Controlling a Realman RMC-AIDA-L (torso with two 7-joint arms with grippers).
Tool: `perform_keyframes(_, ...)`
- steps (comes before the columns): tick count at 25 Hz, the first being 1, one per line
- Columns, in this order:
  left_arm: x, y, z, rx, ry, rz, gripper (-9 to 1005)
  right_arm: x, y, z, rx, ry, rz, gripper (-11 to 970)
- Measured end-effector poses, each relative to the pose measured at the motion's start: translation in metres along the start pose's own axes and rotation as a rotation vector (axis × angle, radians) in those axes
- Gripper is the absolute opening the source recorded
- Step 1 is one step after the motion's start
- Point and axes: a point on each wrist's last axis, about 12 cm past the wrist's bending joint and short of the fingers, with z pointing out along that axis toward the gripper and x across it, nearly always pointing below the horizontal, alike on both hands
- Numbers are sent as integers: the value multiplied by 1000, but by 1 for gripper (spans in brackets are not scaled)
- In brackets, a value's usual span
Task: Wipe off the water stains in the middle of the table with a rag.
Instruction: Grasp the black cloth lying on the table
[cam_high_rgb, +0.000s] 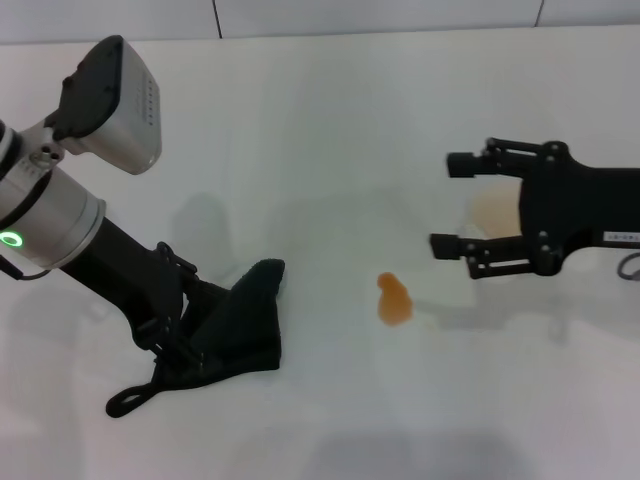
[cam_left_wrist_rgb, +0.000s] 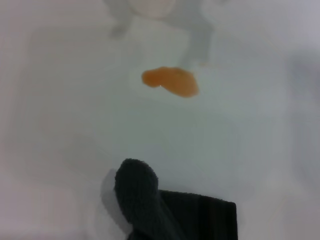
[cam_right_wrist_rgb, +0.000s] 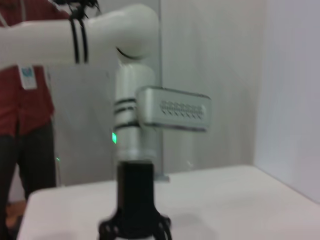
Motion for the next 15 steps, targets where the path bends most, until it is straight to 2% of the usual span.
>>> perform_keyframes(7, 0, 0, 0, -3, -3, -1, 877, 12, -4, -18, 51, 116, 33, 859)
perform_keyframes(15, 3, 0, 1, -8, 4, -8, 876, 11, -3, -25, 50, 144, 32, 856)
